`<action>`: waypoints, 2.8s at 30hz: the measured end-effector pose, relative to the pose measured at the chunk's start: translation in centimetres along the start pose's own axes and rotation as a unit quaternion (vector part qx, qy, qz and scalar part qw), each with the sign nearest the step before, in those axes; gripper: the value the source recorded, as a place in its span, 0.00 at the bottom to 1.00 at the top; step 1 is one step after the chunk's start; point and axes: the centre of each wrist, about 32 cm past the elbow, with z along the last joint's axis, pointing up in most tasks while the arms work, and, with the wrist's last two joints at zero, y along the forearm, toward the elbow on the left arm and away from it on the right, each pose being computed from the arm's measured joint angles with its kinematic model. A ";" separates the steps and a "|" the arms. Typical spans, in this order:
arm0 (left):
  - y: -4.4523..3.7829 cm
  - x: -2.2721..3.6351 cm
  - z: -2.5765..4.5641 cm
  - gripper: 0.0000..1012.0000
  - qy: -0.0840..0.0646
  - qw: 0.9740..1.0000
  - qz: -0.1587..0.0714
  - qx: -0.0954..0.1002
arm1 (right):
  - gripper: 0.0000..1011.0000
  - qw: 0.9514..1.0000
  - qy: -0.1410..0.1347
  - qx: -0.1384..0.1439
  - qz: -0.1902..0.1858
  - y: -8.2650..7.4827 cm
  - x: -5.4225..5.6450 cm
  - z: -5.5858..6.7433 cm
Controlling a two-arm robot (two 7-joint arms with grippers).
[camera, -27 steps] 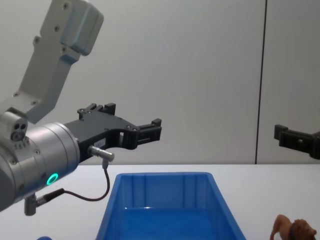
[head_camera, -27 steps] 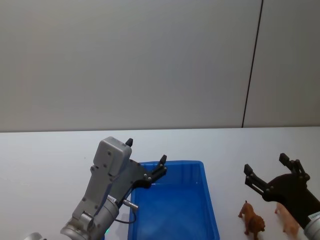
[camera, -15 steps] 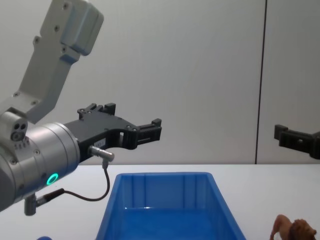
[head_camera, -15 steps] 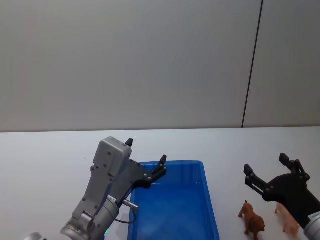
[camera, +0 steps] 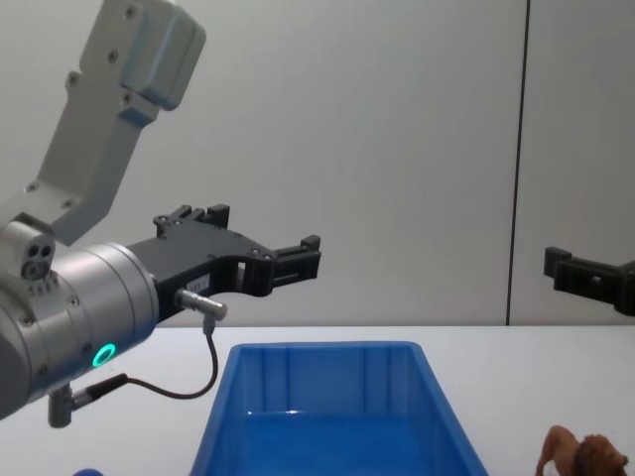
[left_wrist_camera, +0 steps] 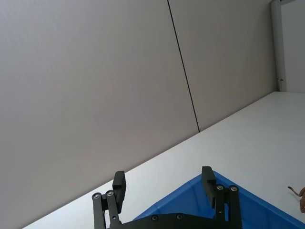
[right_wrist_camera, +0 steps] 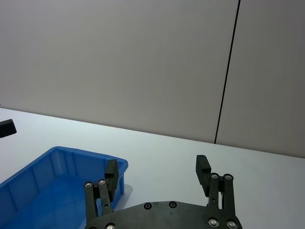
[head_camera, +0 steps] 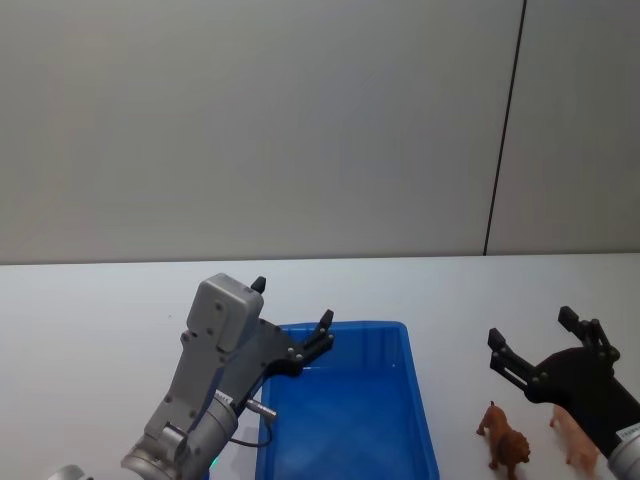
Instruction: Pick up the two dolls from the table and place them into the box.
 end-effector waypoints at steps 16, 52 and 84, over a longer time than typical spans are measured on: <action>0.00 0.00 0.00 0.99 0.000 1.000 0.000 0.000 | 0.99 1.000 0.006 -0.005 -0.006 0.3 0.2 0.1; 0.00 0.00 0.00 0.99 0.000 1.000 0.000 0.000 | 0.99 0.993 0.026 -0.084 -0.083 1.4 0.4 1.2; 0.00 0.00 0.00 0.99 0.000 1.000 0.000 0.000 | 0.99 0.977 0.038 -0.178 -0.108 0.0 1.6 -0.8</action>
